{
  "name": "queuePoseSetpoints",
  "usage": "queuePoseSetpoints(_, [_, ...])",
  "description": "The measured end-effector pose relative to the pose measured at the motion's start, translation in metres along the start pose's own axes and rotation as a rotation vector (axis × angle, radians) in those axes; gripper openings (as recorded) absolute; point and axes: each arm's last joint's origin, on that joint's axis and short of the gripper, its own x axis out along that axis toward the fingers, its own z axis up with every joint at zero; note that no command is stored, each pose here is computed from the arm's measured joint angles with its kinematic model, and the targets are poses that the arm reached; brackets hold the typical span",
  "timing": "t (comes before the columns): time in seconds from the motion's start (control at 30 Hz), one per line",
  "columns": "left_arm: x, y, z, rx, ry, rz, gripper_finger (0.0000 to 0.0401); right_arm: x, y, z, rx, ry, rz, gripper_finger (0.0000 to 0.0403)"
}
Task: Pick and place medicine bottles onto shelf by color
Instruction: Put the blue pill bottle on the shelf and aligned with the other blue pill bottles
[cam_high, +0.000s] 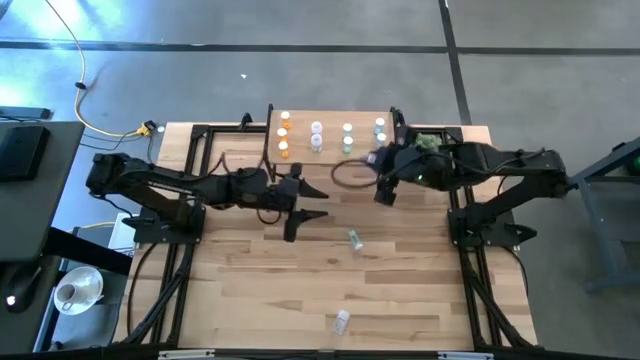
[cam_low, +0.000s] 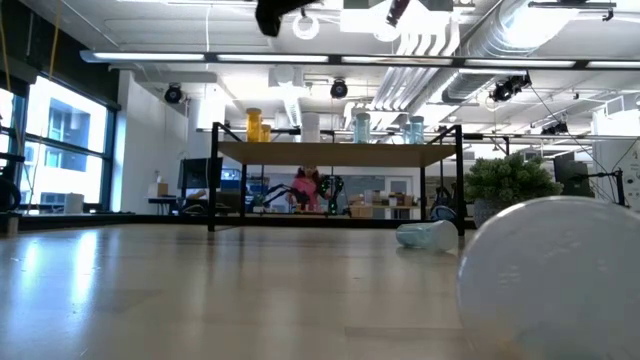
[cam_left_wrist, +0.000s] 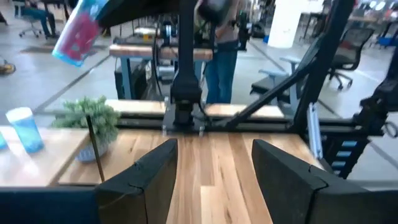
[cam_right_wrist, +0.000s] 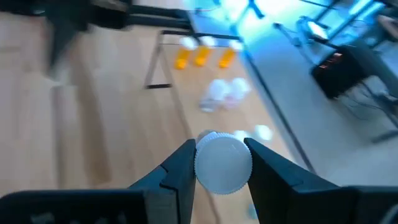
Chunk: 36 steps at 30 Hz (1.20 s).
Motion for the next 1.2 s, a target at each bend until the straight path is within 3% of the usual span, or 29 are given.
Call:
queuePoseSetpoints(0.33, [-0.043, 0.0, 0.031, 0.009, -0.072, 0.0, 0.0195, 0.008, -0.051, -0.007, 0.196, 0.038, -0.153, 0.0112])
queuePoseSetpoints(0.47, [-0.049, -0.001, 0.031, -0.001, -0.051, -0.004, 0.0195, 0.017, -0.066, -0.015, 0.297, 0.098, -0.136, 0.0112])
queuePoseSetpoints(0.67, [-0.046, -0.002, 0.0, -0.042, -0.051, -0.014, 0.0195, 0.022, -0.077, -0.027, 0.443, 0.2, -0.071, 0.0112])
queuePoseSetpoints(0.83, [-0.049, 0.0, -0.034, -0.103, -0.129, -0.019, 0.0195, 0.031, -0.079, -0.035, 0.505, 0.305, -0.038, 0.0112])
queuePoseSetpoints(1.03, [-0.055, 0.001, -0.056, -0.129, -0.172, -0.027, 0.0195, 0.062, -0.071, -0.041, 0.481, 0.459, -0.015, 0.0112])
queuePoseSetpoints(1.2, [-0.055, 0.001, -0.06, -0.137, -0.16, -0.027, 0.0195, 0.086, -0.067, -0.046, 0.414, 0.539, -0.004, 0.0112])
